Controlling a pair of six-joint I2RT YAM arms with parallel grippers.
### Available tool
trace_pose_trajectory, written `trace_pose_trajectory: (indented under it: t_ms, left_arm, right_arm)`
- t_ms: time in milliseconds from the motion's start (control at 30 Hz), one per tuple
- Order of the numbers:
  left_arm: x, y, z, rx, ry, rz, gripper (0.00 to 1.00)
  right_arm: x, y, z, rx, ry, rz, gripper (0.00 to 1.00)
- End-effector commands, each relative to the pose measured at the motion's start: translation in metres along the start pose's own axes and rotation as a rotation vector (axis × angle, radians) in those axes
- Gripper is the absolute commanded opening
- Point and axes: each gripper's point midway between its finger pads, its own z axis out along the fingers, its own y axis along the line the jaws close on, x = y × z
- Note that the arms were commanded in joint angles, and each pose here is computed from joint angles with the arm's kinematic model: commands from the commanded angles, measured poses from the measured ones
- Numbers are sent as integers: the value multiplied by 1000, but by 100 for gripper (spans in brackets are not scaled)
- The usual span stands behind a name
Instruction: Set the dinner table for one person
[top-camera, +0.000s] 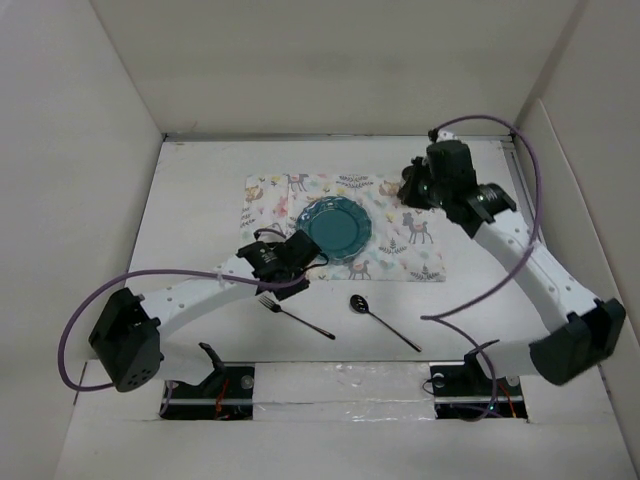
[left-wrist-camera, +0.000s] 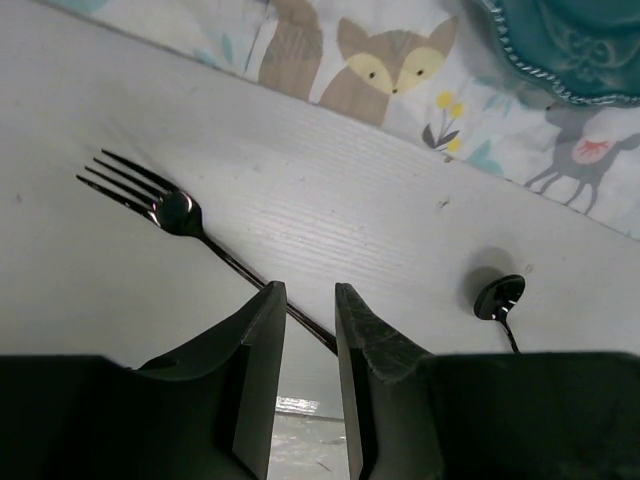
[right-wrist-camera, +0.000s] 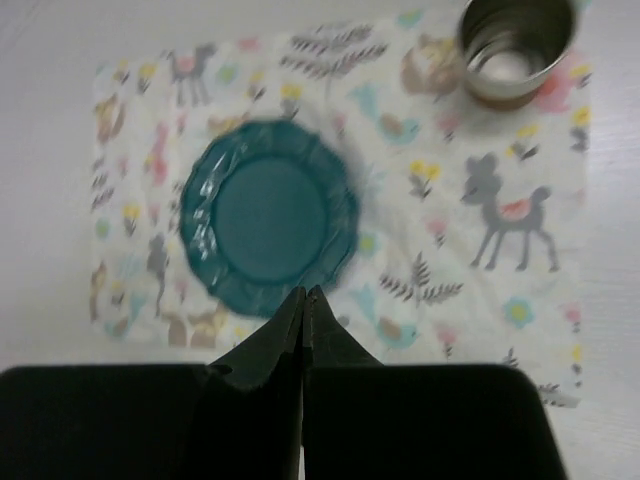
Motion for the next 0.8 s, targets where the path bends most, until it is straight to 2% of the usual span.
trace_pose_trajectory:
  t_ms: [0,67,100,200,333,600,767]
  left_arm:
    - [19,17,6,-71,59,-188,24]
    - [33,29,15,-104,84,-241,25]
    - [37,31,20,-124,87,-315,25]
    - [50,37,28,-151,75,-385,28]
    - [59,39,42,-208,73,-438,32]
    - [75,46,57,-356,73,-418,30]
    - [84,54,57,-378,83,-413,27]
  right_arm:
    - [47,20,-20,-163,41,5,0]
    - [83,18,-29,-208,106,18,1]
    - [86,21,-43,-243,93,24,1]
    - [111,23,-56,-302,148,6,3]
    - [122,23,-75,-351,175,-43,4]
    - [128,29,-114,-446,172,-81,5]
    - [130,34,-124,-471,176,-102,5]
